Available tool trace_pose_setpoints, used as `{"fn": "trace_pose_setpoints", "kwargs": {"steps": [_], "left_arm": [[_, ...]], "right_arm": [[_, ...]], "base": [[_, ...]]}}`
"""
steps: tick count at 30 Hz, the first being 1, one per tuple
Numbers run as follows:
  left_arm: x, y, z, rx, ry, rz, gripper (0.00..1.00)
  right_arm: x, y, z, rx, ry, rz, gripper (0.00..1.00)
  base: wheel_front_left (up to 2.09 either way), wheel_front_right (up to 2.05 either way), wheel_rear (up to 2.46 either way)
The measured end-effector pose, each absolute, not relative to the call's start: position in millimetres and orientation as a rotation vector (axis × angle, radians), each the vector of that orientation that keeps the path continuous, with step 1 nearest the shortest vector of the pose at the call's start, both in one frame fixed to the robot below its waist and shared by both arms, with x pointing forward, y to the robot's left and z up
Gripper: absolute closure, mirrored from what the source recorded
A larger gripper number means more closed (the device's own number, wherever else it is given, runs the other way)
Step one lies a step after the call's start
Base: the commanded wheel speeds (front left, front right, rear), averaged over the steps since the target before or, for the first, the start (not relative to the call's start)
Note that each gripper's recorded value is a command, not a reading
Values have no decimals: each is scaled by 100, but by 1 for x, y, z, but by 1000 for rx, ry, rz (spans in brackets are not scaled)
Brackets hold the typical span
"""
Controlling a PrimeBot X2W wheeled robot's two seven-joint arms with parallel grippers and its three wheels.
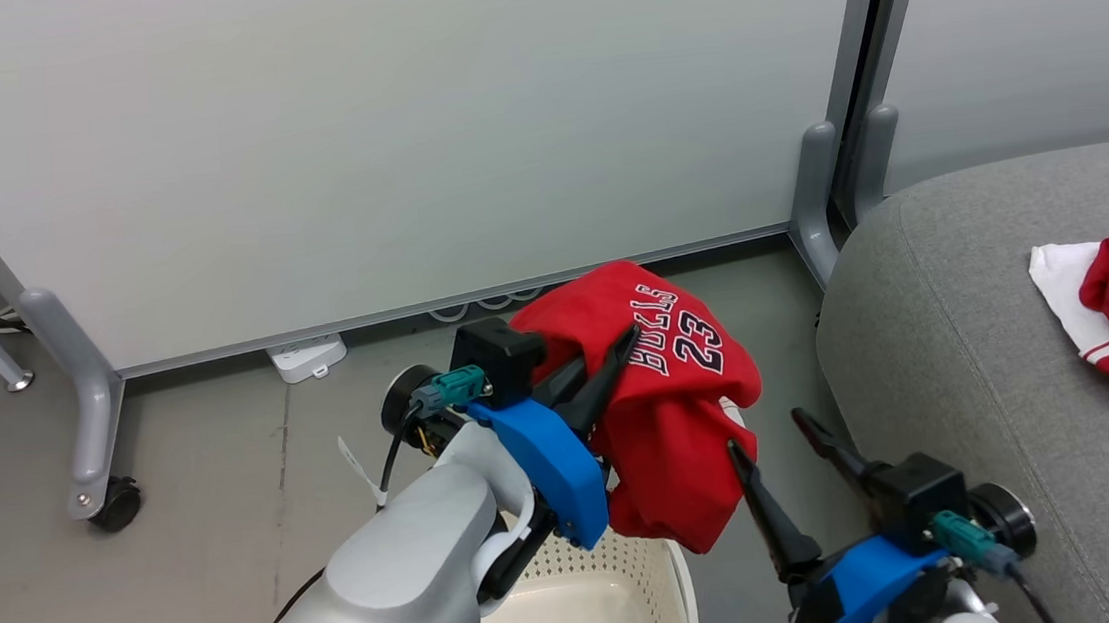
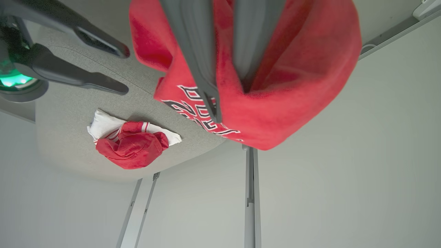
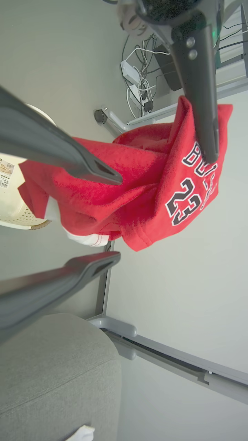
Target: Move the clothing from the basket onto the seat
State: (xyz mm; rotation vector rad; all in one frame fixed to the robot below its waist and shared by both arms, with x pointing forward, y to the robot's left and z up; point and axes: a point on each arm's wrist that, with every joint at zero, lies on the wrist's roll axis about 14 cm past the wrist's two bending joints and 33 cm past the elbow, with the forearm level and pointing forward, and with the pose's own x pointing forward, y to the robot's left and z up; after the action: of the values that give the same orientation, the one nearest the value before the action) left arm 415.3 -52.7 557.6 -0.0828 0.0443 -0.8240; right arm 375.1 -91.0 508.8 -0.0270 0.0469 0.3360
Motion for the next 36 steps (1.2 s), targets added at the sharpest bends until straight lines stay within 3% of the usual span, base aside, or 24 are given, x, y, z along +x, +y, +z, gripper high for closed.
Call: {"fn": "trace_pose_setpoints", "kwargs": {"steps": [27, 28, 29, 36], "left_arm": [[398, -67, 545, -74, 90, -887, 100], [398, -67, 545, -74, 91, -887, 100], [398, -67, 545, -75, 91, -887, 100], [395, -68, 545, -73, 92, -890, 100]], "right_arm": [[423, -66, 500, -176, 104, 433, 0], [424, -65, 501, -166, 101, 435, 85], [425, -64, 503, -167, 96, 439, 100], [424, -57, 503, -139, 91, 462, 100]], "base": [[0, 0, 0], [0, 0, 0], [0, 0, 0], [0, 0, 0]]}}
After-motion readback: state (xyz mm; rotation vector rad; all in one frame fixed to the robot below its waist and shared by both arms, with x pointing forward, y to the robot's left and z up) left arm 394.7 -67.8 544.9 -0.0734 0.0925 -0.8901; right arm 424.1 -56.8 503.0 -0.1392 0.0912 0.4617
